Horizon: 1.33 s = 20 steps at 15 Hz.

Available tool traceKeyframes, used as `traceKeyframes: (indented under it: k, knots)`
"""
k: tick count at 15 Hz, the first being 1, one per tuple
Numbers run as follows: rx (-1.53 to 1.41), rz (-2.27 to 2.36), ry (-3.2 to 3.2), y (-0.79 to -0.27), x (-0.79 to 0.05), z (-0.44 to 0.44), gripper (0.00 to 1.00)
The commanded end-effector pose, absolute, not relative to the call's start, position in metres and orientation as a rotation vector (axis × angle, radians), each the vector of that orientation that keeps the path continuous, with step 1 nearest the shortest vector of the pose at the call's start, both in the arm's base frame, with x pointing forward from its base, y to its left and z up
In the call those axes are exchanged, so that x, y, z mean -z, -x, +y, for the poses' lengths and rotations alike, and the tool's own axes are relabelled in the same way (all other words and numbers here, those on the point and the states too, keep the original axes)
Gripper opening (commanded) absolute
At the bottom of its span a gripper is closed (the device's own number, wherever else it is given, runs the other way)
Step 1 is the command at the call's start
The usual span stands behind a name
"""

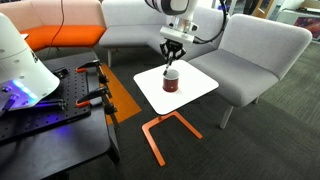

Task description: Take the marker out of the maroon mug

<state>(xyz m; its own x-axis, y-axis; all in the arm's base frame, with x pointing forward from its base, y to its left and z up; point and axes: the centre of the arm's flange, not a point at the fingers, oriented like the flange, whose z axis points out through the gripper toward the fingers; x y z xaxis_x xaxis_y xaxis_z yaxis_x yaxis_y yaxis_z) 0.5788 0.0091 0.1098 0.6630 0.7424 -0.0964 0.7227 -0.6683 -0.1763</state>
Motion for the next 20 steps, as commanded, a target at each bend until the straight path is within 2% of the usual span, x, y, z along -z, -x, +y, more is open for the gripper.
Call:
traceKeyframes:
  k: [1, 6, 13, 20]
  knots:
    - [-0.373, -1.185, 2.859, -0.574, -0.139, 0.028, 0.05]
    - [-0.329, -1.264, 2.831, -0.62, -0.14, 0.062, 0.05]
    - [-0.33, -1.073, 2.699, -0.705, -0.073, 0.092, 0.05]
    - [-0.461, -0.818, 2.634, -0.744, -0.015, 0.111, 0.05]
